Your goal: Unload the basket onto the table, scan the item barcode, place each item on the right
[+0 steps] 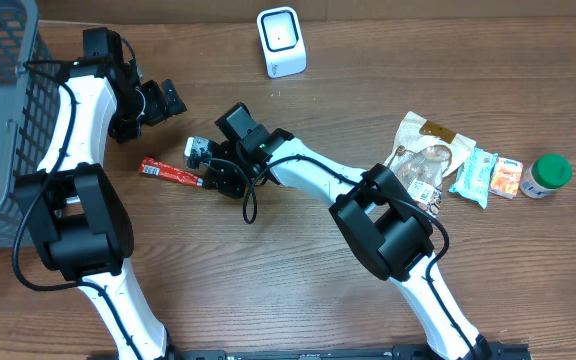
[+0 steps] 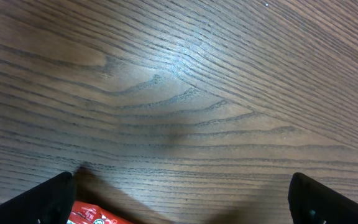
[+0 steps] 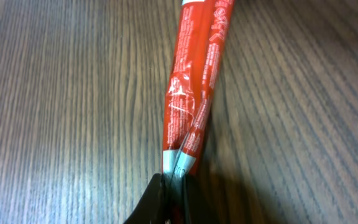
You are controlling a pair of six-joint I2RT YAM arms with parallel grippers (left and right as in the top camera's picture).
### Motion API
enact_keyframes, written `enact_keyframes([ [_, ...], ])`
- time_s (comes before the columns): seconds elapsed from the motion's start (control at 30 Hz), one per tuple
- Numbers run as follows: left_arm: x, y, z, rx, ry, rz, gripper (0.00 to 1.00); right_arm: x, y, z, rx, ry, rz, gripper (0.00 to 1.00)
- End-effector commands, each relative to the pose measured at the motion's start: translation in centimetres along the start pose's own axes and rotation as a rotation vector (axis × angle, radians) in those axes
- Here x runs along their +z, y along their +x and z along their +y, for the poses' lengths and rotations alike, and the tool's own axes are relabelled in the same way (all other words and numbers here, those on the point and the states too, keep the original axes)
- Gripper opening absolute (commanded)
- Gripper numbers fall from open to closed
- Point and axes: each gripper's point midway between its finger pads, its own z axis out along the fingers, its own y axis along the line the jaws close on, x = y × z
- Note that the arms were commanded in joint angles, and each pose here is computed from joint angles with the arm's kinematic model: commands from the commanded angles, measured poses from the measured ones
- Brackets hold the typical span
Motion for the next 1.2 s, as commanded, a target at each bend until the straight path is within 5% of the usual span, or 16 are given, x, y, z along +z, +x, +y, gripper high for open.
enact_keyframes([
  [0.0,-2.1,-1.0,-1.1,0.030,0.029,-0.051,1.00,-0.5,1.6,-0.3,0.036,0.007,0.052,0.04],
  [0.3,-2.1,-0.9,-1.1,0.031,0.030,-0.051,1.00,-9.0,3.0,-2.6,0.170,0.067,0.132,0.04],
  [0.63,-2.1,-1.0,-1.1,0.029,0.029,-0.052,1.00,-19.7,12.8,-6.1,0.484,0.167,0.363,0.04],
  [1.03,-2.1,-0.9,-1.2,0.032,0.030,-0.051,1.00,-21.7,15.3,-3.7,0.628,0.060,0.423,0.04],
  [1.17,-2.1,-0.9,-1.2,0.031,0.030,-0.051,0.99,-20.7,12.6,-1.6,0.651,-0.075,0.317,0.26],
])
